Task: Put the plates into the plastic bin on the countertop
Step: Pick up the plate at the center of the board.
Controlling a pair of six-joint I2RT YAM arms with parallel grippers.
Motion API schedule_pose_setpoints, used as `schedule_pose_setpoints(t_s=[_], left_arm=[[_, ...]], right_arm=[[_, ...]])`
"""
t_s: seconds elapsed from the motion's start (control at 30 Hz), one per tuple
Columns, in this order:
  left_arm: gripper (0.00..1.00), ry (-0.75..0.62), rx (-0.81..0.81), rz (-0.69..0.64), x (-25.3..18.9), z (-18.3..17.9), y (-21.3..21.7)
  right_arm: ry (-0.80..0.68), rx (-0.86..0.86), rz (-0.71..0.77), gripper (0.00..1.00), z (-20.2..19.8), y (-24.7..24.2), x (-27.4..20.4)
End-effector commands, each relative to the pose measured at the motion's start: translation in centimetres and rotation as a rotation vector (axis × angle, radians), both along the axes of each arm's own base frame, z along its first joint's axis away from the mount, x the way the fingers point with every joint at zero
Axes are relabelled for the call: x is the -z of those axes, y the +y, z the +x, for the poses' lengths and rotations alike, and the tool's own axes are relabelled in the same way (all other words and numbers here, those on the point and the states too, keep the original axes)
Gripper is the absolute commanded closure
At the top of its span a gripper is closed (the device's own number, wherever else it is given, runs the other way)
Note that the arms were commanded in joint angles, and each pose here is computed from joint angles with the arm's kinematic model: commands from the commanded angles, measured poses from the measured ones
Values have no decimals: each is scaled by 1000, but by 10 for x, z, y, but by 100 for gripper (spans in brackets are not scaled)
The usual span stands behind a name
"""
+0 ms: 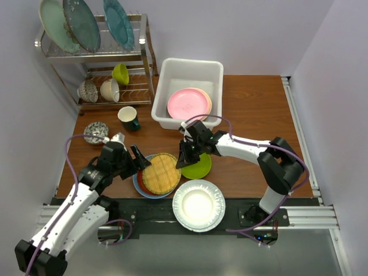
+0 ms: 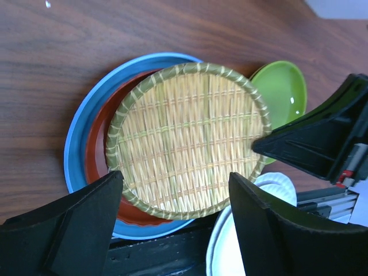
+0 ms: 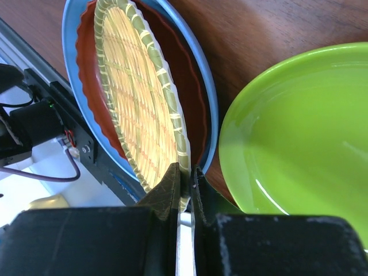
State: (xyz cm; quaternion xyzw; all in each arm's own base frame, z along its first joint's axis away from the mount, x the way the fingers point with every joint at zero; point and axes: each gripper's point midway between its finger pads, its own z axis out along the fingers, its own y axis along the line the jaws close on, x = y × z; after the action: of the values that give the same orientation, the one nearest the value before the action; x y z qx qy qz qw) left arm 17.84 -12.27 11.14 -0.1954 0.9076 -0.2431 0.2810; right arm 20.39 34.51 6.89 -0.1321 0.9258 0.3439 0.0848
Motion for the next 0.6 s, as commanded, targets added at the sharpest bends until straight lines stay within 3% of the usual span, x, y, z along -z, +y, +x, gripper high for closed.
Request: schedule_pose_setpoints(t_s=[0.0, 0.57], left_arm=[[21, -92, -22, 32, -32, 7, 9], [20, -119, -46, 50, -43, 8, 15]], right_arm=[[-71, -8, 18, 100, 7, 2, -26], [-171, 1, 24, 100, 17, -3, -83]])
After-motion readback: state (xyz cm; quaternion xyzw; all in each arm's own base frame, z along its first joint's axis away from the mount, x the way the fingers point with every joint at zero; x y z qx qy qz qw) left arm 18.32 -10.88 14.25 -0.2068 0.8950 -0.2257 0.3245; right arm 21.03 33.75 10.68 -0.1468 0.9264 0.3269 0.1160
